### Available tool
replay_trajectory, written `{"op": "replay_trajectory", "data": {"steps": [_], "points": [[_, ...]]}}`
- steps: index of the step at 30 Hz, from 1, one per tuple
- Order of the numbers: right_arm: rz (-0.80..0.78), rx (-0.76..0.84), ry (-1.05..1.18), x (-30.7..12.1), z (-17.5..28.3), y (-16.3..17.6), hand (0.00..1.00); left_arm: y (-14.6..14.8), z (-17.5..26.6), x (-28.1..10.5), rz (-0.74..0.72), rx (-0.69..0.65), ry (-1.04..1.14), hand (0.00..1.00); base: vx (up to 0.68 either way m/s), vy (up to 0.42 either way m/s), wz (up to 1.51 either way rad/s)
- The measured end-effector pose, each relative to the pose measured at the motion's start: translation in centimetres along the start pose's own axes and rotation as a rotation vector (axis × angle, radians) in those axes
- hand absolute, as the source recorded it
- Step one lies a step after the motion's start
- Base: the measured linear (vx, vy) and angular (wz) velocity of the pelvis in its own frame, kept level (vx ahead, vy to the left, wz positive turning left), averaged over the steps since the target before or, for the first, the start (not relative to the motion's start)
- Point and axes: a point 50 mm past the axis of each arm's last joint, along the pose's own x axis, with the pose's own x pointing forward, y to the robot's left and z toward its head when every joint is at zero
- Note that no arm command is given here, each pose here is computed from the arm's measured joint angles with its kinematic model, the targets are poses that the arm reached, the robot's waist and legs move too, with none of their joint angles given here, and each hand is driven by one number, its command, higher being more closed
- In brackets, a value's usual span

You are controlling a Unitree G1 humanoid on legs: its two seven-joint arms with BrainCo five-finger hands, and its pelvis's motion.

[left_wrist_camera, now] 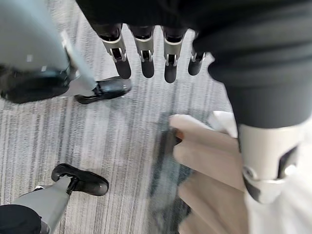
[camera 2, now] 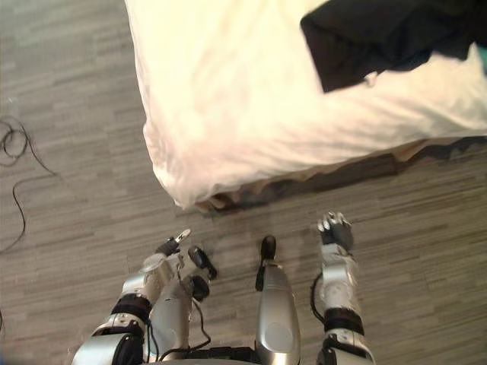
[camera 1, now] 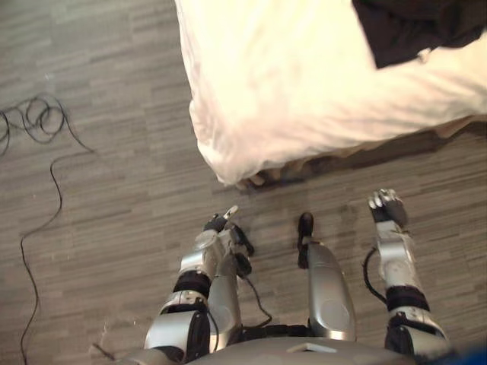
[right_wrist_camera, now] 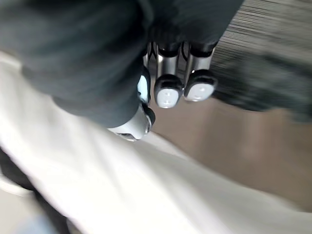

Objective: Tidy the bed and pick cloth on bed and put in laundry

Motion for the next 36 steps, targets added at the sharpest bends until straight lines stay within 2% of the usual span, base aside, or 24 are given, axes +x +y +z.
{"op": "replay_trajectory", "data": {"steps": [2,4,6,8,10,12,14,17,20,24,28,30,31,33,36], "points": [[-0.003,0.102,-0.165,-0.7,3.2,-0.9,1.00,1.2,-1.2,-0.1,0.006,0.031,0.030,0.00,0.18,0.025,-0.33],[0.047,0.127,-0.304,-1.4,6.4,-0.9,1.00,2.0,-2.7,-0.4,0.004,0.063,0.082,0.00,0.20,0.037,-0.25],[0.152,0.041,-0.393,-2.4,9.3,-0.4,1.00,2.4,-5.1,-0.8,-0.012,0.092,0.175,0.00,0.20,0.052,-0.25],[0.229,-0.044,-0.393,-2.9,10.0,0.4,1.00,2.5,-6.7,-1.1,-0.025,0.087,0.230,0.00,0.15,0.046,-0.11],[0.380,-0.197,-0.328,-3.2,9.7,2.2,1.00,3.1,-9.6,-1.9,-0.037,0.099,0.321,0.00,0.12,0.048,-0.03],[0.527,-0.276,-0.242,-3.2,8.7,3.8,1.00,3.7,-12.4,-2.9,-0.038,0.092,0.406,0.00,0.05,0.047,-0.03],[0.626,-0.314,-0.151,-3.2,7.5,4.8,1.00,4.0,-14.6,-3.9,-0.046,0.103,0.465,0.00,0.02,0.038,-0.01],[0.809,-0.366,0.109,-3.4,3.6,6.2,1.00,4.3,-16.6,-4.9,-0.055,0.114,0.500,0.00,0.00,0.035,0.04],[0.970,-0.358,0.409,-4.8,-2.1,7.7,1.00,4.6,-18.0,-5.8,-0.052,0.130,0.513,0.00,-0.03,-0.015,0.14],[1.175,-0.341,0.745,-7.9,-9.3,10.9,1.00,4.5,-17.9,-5.8,-0.071,0.179,0.470,0.00,-0.09,-0.001,0.21],[1.269,-0.370,0.814,-8.4,-12.6,15.3,1.00,4.3,-16.2,-4.8,-0.083,0.187,0.413,0.00,-0.13,-0.012,0.15],[1.332,-0.406,0.713,-6.9,-13.0,20.4,1.00,3.8,-14.3,-3.6,-0.088,0.199,0.365,0.00,-0.19,-0.087,0.34],[1.348,-0.399,0.670,-6.4,-12.7,21.9,1.00,3.6,-13.3,-3.1,-0.086,0.195,0.329,0.00,-0.21,-0.140,0.33],[1.421,-0.339,0.454,-5.0,-10.5,28.1,1.00,3.4,-8.7,-1.3,-0.070,0.153,0.194,0.00,-0.22,-0.188,0.34],[1.476,-0.297,0.247,-3.8,-7.2,33.1,1.00,1.8,-3.6,0.0,-0.092,0.110,0.051,0.00,-0.10,-0.194,0.40]]}}
